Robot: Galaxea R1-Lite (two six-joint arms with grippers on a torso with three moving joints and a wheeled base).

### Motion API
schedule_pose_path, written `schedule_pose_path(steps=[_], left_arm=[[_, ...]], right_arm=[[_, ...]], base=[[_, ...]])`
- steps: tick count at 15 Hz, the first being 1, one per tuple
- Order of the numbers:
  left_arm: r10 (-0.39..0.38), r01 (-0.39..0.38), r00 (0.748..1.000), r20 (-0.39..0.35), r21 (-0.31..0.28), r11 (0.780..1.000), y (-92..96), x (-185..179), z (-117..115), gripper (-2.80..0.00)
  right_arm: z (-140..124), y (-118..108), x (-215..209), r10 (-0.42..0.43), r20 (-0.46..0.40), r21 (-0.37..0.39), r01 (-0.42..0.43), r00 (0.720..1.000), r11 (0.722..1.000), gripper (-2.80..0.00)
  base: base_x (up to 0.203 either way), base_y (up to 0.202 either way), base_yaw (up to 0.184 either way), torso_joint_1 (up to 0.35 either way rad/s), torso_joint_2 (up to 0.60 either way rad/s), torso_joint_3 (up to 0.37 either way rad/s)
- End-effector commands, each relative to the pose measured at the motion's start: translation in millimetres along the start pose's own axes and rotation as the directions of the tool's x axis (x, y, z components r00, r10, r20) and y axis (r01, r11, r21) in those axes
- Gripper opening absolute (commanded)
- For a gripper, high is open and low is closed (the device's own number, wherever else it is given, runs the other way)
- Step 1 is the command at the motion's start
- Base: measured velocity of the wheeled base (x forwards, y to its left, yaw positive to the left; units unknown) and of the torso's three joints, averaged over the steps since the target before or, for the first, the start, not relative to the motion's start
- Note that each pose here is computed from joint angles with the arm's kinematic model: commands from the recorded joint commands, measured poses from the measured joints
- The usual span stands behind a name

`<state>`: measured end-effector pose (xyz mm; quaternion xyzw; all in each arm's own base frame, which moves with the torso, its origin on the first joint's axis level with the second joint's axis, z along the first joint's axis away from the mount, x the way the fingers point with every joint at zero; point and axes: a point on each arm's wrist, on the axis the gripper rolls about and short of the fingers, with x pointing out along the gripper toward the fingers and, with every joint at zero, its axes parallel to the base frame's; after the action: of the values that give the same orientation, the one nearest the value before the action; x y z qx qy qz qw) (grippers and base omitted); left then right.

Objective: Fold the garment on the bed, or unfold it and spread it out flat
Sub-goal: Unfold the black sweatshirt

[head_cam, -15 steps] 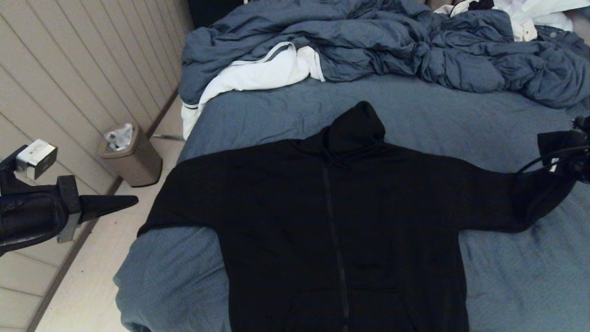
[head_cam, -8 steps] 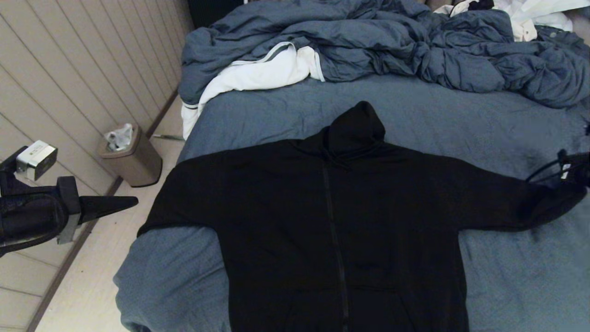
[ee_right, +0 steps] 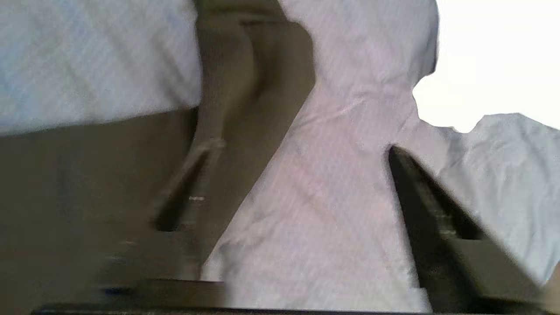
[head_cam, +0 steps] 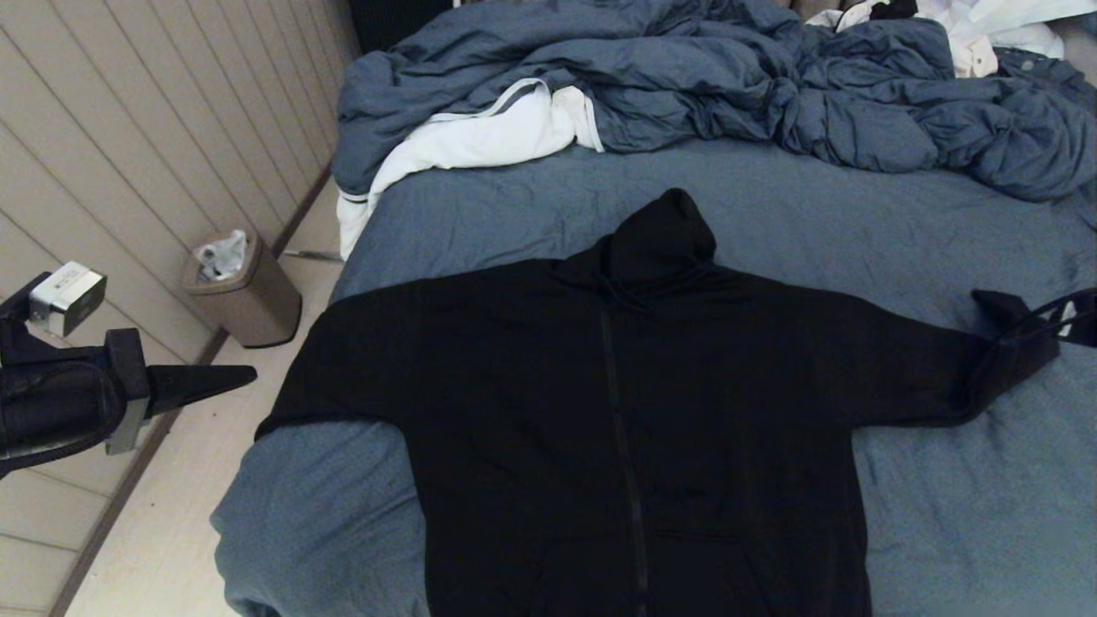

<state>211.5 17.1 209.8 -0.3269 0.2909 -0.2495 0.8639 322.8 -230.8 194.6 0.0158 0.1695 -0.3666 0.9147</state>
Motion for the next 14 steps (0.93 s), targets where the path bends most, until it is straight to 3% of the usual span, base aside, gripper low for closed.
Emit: schedule_pose_path(steps=[1, 3, 4, 9, 14], left_arm=[[-0.005, 0.005, 1.0, 0.0, -0.001, 1.0, -0.5, -1, 0, -2.8], [-0.005, 0.005, 1.0, 0.0, -0.003, 1.0, -0.5, -1, 0, -2.8], [-0.005, 0.005, 1.0, 0.0, -0.001, 1.0, -0.5, -1, 0, -2.8], [-0.003, 0.003, 1.0, -0.002, -0.004, 1.0, 0.4, 0, 0, -2.8], [-0.005, 0.005, 1.0, -0.011, -0.005, 1.0, 1.0, 3, -1, -2.8]], right_arm=[[-3, 9, -1, 0.018, -0.008, -0.006, -0.018, 1.0, 1.0, -2.8], [-9, 22, 7, 0.038, -0.023, -0.018, -0.038, 0.999, 0.999, -2.8], [-11, 25, 11, 0.043, -0.03, -0.022, -0.044, 0.999, 0.999, 0.0], [-39, 52, 41, 0.069, -0.088, -0.038, -0.072, 0.994, 0.997, 0.0], [-17, 53, 28, 0.068, 0.007, -0.003, -0.068, 0.998, 0.998, 0.0]], base=[[0.0, 0.0, 0.0, 0.0, 0.0, 0.0], [0.0, 0.0, 0.0, 0.0, 0.0, 0.0], [0.0, 0.0, 0.0, 0.0, 0.0, 0.0], [0.0, 0.0, 0.0, 0.0, 0.0, 0.0], [0.0, 0.0, 0.0, 0.0, 0.0, 0.0]])
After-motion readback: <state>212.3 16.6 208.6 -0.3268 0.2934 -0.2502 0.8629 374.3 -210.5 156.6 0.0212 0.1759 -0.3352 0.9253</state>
